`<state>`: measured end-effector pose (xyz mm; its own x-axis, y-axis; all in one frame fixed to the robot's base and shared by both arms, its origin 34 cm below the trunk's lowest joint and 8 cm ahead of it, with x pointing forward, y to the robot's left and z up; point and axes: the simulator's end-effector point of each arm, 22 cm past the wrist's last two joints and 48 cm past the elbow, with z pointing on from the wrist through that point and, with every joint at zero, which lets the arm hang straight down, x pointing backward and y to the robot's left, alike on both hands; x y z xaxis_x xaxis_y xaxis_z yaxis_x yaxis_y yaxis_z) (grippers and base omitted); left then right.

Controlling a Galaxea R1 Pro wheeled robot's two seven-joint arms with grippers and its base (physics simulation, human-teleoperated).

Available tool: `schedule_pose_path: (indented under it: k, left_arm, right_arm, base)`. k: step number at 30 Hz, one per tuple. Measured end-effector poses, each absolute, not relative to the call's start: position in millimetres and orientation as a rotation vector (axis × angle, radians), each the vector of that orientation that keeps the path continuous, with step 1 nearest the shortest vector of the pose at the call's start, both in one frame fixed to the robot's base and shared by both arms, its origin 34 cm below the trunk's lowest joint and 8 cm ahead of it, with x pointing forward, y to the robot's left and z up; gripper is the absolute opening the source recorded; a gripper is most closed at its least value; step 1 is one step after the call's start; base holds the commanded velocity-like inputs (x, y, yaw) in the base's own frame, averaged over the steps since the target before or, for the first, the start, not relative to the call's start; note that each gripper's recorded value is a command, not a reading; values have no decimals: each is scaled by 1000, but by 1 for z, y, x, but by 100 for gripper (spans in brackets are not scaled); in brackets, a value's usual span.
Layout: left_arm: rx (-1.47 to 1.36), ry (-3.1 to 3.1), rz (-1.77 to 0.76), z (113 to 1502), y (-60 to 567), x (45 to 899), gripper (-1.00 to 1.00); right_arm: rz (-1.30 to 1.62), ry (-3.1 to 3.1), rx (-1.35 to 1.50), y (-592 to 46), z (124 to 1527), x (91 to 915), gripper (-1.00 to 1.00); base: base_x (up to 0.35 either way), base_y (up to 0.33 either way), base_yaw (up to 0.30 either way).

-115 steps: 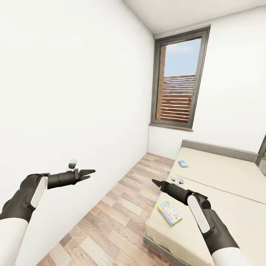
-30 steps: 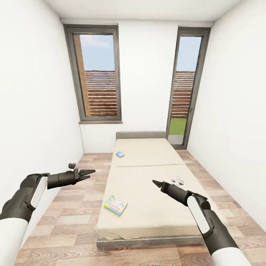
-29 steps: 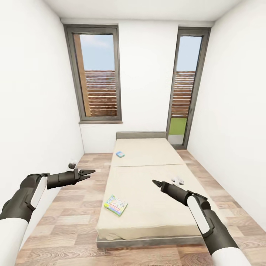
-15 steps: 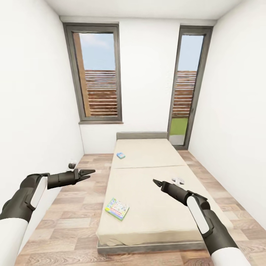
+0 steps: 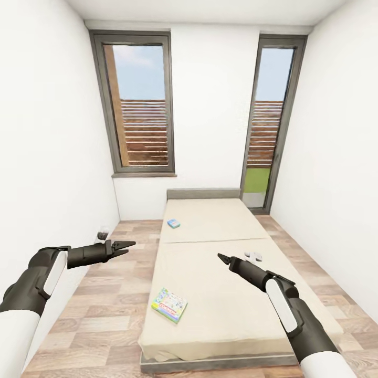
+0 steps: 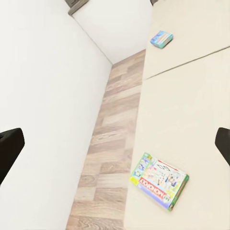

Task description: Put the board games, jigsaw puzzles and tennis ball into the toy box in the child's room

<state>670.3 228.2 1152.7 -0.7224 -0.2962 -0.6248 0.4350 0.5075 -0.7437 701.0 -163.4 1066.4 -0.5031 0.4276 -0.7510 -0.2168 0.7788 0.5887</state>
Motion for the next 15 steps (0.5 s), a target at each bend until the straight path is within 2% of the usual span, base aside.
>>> schedule_pose_path:
  k: [15]
  left_arm:
    - [110,2027,-1257,1149,228,671,100]
  right_arm:
    - [784,1951,157,-161,1066,701,100]
  base:
    - [184,170,0]
